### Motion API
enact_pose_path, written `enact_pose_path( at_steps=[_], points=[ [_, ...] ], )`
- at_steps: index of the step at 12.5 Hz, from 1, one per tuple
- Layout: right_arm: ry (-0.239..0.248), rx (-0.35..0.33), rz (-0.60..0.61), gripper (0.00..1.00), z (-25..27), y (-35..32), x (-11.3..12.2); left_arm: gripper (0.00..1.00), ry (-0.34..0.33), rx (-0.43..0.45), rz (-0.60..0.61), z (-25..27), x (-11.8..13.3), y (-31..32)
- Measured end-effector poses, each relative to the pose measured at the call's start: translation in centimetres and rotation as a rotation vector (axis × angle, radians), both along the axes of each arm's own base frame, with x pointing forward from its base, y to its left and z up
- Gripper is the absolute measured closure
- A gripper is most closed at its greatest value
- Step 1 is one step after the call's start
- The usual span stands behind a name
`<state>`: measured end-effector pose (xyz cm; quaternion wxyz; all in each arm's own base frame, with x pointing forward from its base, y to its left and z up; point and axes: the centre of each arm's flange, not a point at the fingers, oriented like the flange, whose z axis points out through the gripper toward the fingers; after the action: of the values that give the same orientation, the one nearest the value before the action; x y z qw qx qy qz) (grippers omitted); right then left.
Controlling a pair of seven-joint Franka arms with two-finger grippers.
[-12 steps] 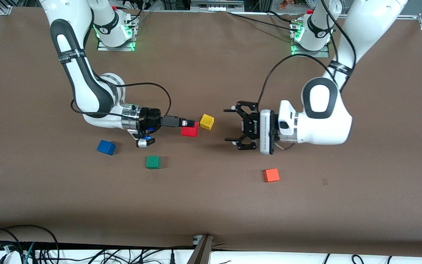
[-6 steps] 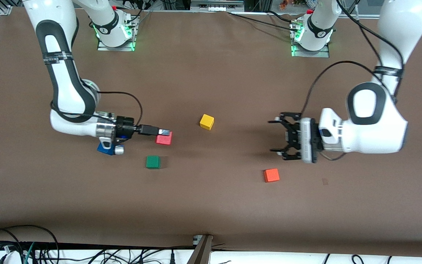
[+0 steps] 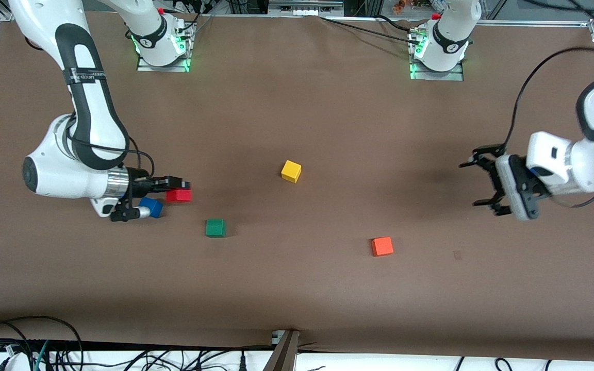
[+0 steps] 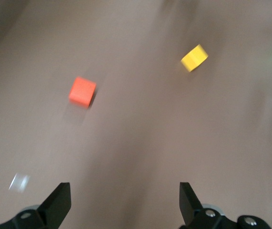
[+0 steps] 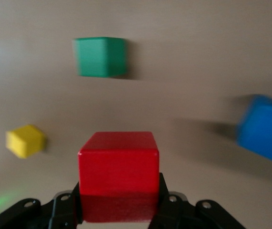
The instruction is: Pass red block to right arm, stack on blue
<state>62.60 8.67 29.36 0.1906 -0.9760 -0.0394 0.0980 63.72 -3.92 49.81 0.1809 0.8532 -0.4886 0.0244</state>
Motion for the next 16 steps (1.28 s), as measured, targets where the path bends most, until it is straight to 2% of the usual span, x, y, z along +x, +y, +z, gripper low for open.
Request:
enact_pose_path(
  at_steps=[2,3,6,9,12,16],
  points=[
    [-0.048,-0.174,0.053,0.44,1.2,-2.9,1.0,0.0,0.002,0.152,0.073,3.6,-1.9,0.3],
    [-0.089,-0.222,0.057,0.44,1.7,-4.1,1.6,0.0,0.001,0.212,0.106,4.9,-2.7,0.4],
    [-0.121,-0.279,0.032,0.44,1.6,-4.5,1.9,0.0,-0.018,0.347,0.173,7.2,-4.0,1.0],
    [-0.178,-0.35,0.024,0.44,-0.9,-3.2,1.6,0.0,-0.014,0.375,0.195,7.4,-4.2,1.2],
    [-0.163,-0.379,0.042,0.44,-3.3,-0.5,0.5,0.0,-0.021,0.378,0.237,8.5,-4.1,2.6],
    [-0.147,-0.414,0.052,0.44,-4.2,-1.5,-0.1,0.0,-0.02,0.357,0.294,9.5,-4.1,2.8]
  ],
)
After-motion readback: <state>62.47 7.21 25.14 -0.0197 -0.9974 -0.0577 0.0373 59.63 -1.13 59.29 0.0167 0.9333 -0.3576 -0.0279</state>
